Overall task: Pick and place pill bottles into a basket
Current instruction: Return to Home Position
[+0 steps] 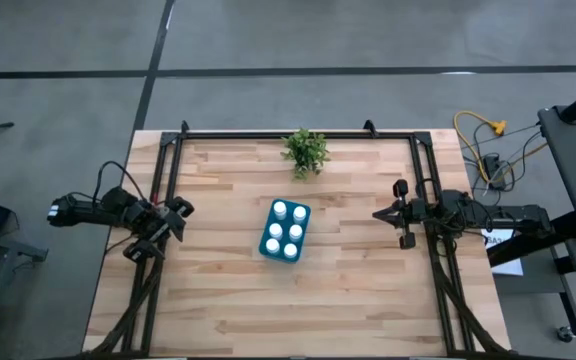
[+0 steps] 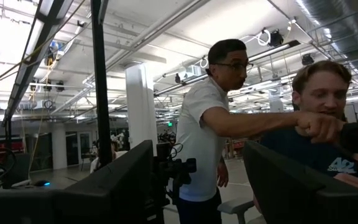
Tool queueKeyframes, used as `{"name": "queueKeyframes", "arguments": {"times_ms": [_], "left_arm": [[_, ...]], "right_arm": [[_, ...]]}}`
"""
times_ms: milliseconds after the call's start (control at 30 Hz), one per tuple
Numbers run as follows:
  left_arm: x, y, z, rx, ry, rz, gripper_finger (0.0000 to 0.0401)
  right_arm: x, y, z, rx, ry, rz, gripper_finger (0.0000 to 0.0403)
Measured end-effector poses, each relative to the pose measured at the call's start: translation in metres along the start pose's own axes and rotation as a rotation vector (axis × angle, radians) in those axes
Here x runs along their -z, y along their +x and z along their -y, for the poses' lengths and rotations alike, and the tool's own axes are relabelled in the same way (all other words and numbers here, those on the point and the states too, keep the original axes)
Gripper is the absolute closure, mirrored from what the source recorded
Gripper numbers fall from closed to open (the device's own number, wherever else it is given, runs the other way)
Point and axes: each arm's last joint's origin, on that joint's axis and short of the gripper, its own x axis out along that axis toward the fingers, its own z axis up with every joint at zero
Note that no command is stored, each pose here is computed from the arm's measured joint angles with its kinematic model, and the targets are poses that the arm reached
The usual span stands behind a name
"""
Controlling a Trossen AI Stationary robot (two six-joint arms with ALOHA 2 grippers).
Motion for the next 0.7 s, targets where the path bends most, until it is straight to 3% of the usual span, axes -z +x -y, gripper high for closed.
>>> {"name": "queueKeyframes", "arguments": {"times_ms": [567, 700], "left_arm": [[0.0001, 0.0, 0.0, 0.0, 0.0, 0.0, 0.0169], [0.0001, 0.0, 0.0, 0.0, 0.0, 0.0, 0.019]], "right_arm": [[0.0, 0.0, 0.0, 0.0, 0.0, 0.0, 0.0394], [0.0, 0.0, 0.0, 0.0, 0.001, 0.0, 0.0394]]}}
